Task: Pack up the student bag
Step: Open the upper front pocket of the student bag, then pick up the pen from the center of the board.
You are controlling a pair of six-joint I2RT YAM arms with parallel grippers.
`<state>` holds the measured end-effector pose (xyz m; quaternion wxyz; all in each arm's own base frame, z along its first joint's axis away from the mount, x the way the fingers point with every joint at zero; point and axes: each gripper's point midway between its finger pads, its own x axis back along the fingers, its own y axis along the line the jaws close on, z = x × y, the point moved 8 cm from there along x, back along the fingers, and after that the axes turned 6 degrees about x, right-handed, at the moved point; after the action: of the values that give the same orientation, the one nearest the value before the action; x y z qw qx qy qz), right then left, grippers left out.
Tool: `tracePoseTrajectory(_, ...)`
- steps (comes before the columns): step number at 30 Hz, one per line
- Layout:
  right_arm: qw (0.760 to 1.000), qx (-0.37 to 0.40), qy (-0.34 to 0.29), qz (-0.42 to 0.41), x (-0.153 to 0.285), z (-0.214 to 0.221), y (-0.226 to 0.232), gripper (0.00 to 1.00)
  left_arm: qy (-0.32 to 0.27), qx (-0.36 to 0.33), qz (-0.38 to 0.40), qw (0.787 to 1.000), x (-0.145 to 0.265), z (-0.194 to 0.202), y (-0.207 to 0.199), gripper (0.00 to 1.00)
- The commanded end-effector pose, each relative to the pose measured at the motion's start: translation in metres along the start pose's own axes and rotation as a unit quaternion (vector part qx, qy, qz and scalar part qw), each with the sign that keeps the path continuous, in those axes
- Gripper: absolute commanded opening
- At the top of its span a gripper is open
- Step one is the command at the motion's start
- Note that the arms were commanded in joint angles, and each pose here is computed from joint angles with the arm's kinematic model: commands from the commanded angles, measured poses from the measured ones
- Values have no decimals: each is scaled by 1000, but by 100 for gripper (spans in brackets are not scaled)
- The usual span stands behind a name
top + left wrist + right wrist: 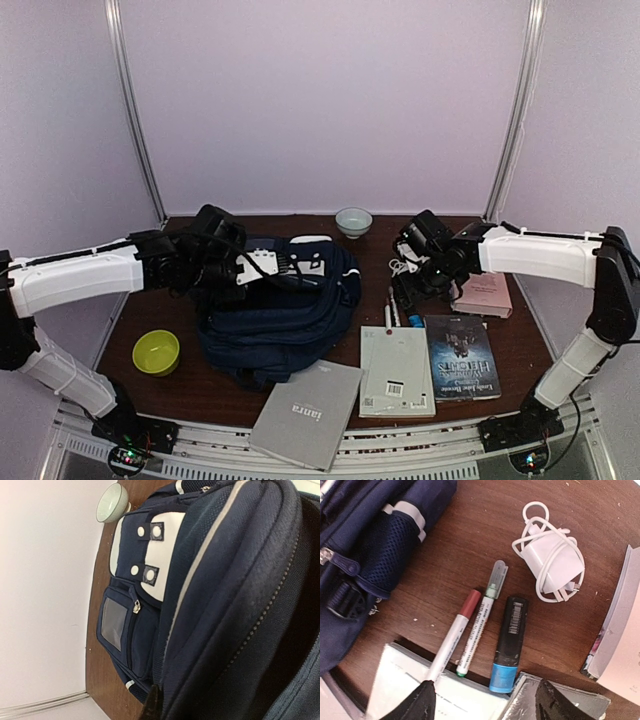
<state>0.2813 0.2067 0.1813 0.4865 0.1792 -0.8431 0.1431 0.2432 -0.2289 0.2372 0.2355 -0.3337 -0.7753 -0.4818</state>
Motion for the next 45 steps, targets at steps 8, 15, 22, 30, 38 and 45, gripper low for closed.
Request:
tracePoseTrajectory(8,992,12,93,81,-51,15,-12,44,-50,108,-114,986,43,-18,51,0)
tracePoseTrajectory(15,990,0,126,65,-76,24,-17,43,-89,134,-99,982,58,-21,51,0)
tracePoseTrajectory(22,989,-5,139,43,-89,27,-15,37,-98,156,-120,975,64,-20,56,0)
tracePoseTrajectory(30,991,-9,124,41,-80,20,-16,0,-105,171,-120,972,71,-22,60,0)
tracePoseTrajectory(38,997,-11,60,46,-33,0,-20,0,-119,189,-112,968,80,-24,62,0)
tracePoseTrajectory(45,999,0,-35,24,27,-22,2,0,-144,209,-83,964,86,-30,61,0)
